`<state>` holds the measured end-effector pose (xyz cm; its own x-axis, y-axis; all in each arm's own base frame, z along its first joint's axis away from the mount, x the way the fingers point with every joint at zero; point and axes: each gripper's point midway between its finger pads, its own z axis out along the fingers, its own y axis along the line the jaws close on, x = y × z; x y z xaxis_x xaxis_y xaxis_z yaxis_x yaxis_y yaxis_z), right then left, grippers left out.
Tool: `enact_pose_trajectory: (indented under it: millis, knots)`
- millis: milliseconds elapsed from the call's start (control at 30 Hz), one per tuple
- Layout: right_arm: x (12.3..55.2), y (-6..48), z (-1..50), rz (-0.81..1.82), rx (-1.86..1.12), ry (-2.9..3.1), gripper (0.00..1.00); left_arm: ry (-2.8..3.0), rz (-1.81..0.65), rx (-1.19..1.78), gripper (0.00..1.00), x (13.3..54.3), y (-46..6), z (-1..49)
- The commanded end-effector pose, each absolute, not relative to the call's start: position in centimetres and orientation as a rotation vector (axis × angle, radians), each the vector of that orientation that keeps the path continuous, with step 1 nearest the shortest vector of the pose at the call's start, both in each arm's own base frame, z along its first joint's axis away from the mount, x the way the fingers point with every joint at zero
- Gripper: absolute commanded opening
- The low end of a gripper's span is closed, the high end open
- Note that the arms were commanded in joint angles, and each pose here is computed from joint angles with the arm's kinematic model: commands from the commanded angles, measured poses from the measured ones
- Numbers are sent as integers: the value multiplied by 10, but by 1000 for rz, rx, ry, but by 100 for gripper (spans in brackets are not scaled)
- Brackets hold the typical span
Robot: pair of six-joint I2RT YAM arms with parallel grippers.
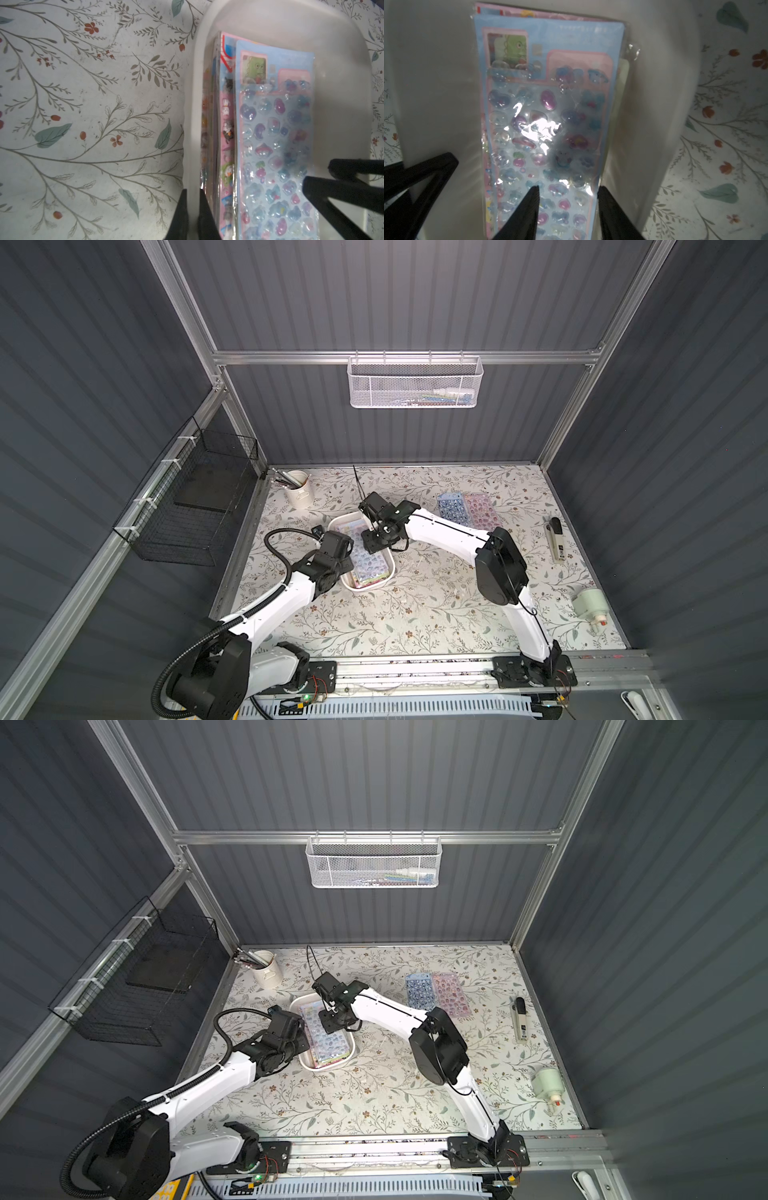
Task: Take the stickers out of the storage box
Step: Pick up the sticker from the storage box.
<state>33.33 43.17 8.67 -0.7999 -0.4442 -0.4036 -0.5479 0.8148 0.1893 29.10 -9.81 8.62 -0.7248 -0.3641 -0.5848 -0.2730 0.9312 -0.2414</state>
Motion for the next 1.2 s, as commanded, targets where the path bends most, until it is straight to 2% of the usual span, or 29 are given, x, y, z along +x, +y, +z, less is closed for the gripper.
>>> enact_pose_trajectory:
  millis: [0,133,400,667,933,1167]
  knots:
    - [335,428,82,358,-750,2670,49,2377,-136,-485,0,290,-85,91]
    - [331,437,73,408,-768,2696,54,2365,-128,-489,0,287,-80,91]
    - [323,451,64,522,-771,2738,53,2371,-117,-484,0,285,-77,86]
    - [316,463,76,659,-782,2717,47,2372,-119,-481,0,287,-78,87]
    - [305,471,94,911,-767,2681,36,2382,-112,-486,0,290,-78,82]
    - [299,473,107,1018,-783,2635,28,2399,-107,-485,0,291,-79,75]
